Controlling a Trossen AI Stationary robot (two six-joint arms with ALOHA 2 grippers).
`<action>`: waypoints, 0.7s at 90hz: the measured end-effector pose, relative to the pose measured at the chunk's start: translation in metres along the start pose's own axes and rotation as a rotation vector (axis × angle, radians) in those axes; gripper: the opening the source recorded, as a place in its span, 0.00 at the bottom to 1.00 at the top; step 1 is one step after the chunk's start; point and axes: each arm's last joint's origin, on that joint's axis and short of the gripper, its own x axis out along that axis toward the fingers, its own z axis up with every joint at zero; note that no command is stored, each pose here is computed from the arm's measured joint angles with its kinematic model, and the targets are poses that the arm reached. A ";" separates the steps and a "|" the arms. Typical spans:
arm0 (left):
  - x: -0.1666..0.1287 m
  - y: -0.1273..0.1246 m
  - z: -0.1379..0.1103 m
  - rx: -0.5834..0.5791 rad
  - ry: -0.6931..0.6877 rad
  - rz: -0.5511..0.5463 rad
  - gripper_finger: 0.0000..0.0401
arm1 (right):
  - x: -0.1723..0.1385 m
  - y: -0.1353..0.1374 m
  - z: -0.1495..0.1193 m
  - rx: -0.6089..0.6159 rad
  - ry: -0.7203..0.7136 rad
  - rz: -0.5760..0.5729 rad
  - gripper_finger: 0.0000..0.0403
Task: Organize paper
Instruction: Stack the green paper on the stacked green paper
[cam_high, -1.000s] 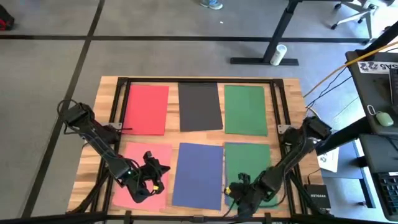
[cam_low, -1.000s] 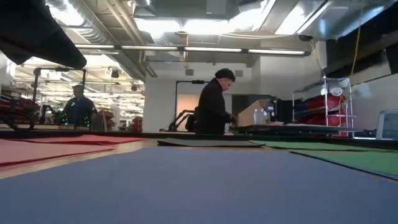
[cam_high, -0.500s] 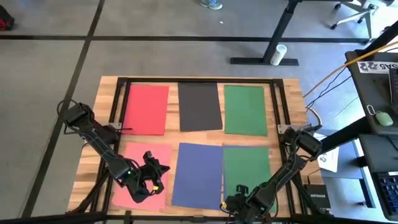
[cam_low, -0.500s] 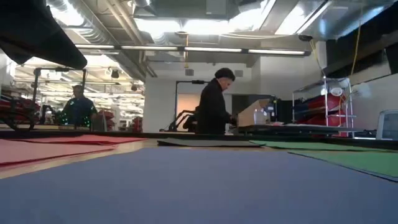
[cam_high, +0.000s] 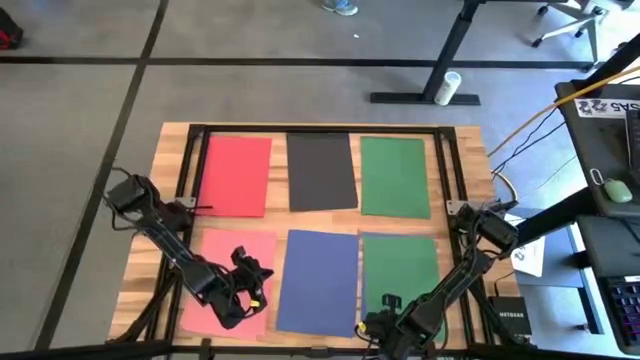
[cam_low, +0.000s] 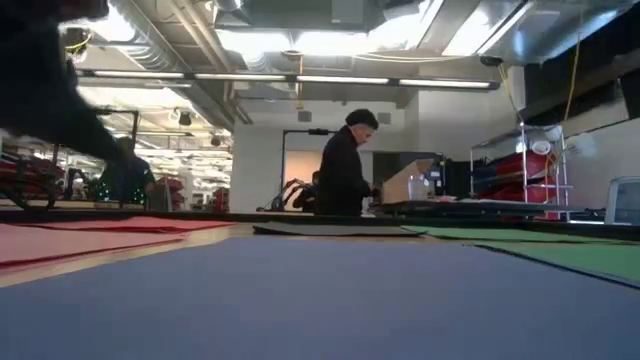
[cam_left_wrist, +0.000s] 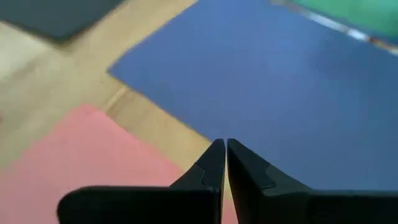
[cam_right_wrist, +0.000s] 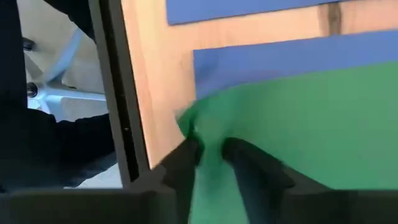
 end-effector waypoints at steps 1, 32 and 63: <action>0.000 0.000 0.000 -0.002 0.000 0.000 0.00 | 0.000 0.000 0.000 0.000 0.000 0.001 0.14; -0.002 -0.007 0.000 -0.023 -0.014 -0.050 0.00 | -0.024 0.017 0.011 -0.011 0.028 -0.021 0.05; -0.002 -0.012 0.002 -0.015 -0.030 -0.089 0.00 | -0.086 0.030 0.027 -0.029 -0.004 -0.198 0.01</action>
